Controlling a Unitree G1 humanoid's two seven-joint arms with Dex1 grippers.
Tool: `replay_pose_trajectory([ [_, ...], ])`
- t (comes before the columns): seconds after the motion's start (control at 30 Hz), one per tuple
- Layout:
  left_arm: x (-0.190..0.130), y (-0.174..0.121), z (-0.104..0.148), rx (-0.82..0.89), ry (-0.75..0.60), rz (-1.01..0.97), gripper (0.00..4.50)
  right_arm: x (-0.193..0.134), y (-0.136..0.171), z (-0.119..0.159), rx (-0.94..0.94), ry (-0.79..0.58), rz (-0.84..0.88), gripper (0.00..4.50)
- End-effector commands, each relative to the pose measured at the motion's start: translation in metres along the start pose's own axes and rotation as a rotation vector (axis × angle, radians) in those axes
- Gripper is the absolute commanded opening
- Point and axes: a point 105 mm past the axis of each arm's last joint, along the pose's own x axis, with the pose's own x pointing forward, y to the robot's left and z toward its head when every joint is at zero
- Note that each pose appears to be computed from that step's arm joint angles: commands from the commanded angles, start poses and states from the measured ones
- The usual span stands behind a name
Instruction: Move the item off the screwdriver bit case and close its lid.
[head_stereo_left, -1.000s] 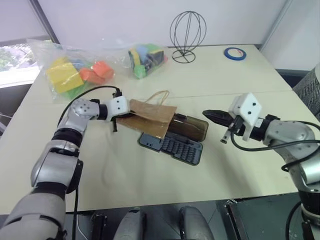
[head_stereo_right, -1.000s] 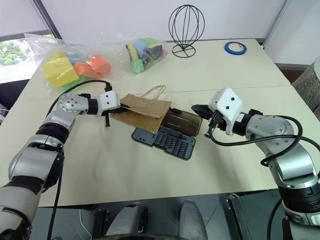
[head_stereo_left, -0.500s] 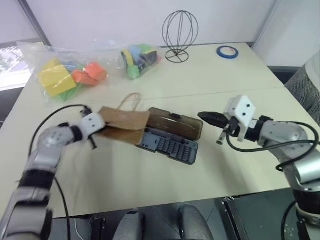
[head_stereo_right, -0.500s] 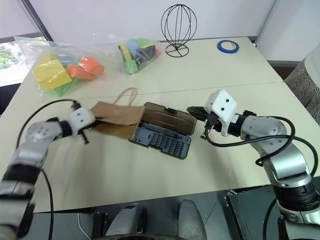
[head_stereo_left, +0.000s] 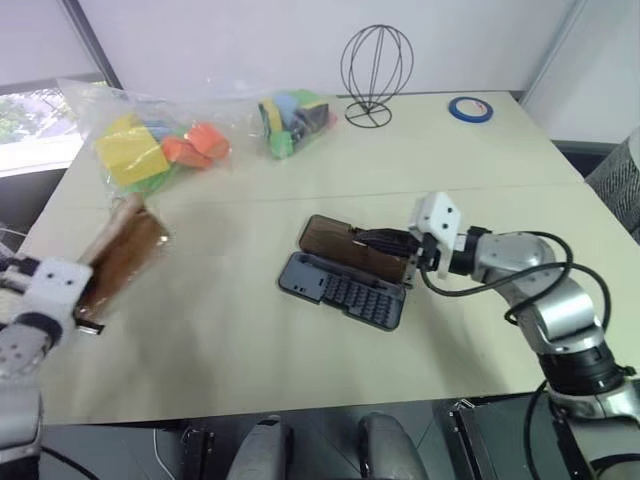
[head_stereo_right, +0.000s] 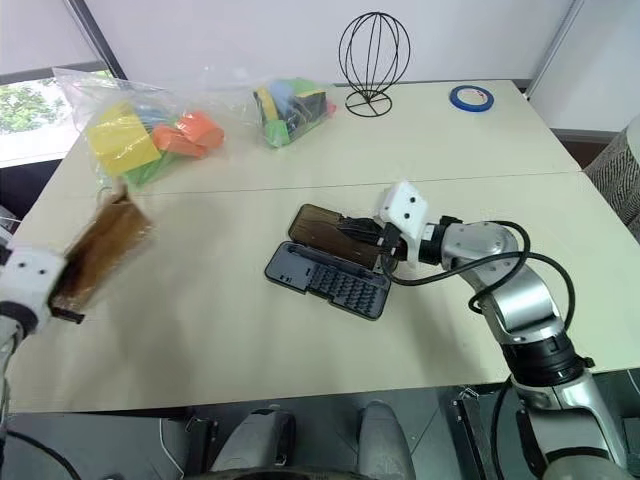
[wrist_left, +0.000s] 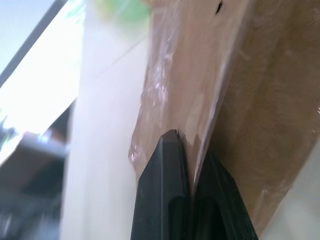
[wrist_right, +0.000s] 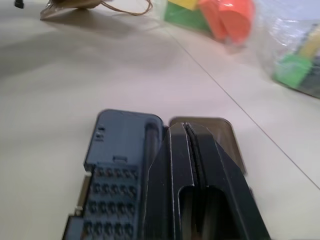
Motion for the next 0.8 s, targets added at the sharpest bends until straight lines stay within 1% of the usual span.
replay_pose_trajectory([
  [0.03, -0.007, 0.022, -0.005, -0.018, 0.022, 0.117, 0.04, 0.002, -0.002, 0.014, -0.052, -0.039, 0.007, 0.00],
  [0.17, -0.005, 0.023, -0.017, 0.021, 0.087, 0.131, 0.04, 0.004, 0.000, 0.015, -0.050, -0.045, 0.017, 0.00],
  [0.27, 0.002, 0.024, -0.020, 0.033, 0.112, 0.140, 0.04, 0.004, 0.001, 0.015, -0.051, -0.044, 0.015, 0.00],
  [0.37, 0.013, 0.023, -0.019, 0.024, 0.118, 0.132, 0.04, 0.002, 0.002, 0.016, -0.048, -0.044, 0.006, 0.00],
  [0.5, 0.028, 0.017, -0.012, 0.000, 0.094, 0.091, 0.04, 0.001, 0.003, 0.016, -0.054, -0.036, -0.007, 0.00],
  [0.63, 0.040, 0.004, -0.012, -0.036, 0.111, 0.014, 0.04, -0.003, 0.004, 0.016, -0.054, -0.028, -0.027, 0.00],
  [0.67, 0.042, 0.002, -0.009, -0.059, 0.095, 0.005, 0.04, -0.004, 0.003, 0.016, -0.054, -0.026, -0.033, 0.00],
  [0.73, 0.044, 0.002, -0.004, -0.103, 0.073, 0.006, 0.58, -0.005, 0.003, 0.016, -0.055, -0.020, -0.042, 0.00],
  [0.77, 0.045, 0.001, -0.002, -0.114, 0.064, 0.004, 0.92, -0.006, 0.003, 0.016, -0.055, -0.019, -0.044, 0.00],
  [0.8, 0.045, 0.001, -0.001, -0.125, 0.060, 0.000, 1.38, -0.007, 0.003, 0.016, -0.054, -0.018, -0.046, 0.00],
])
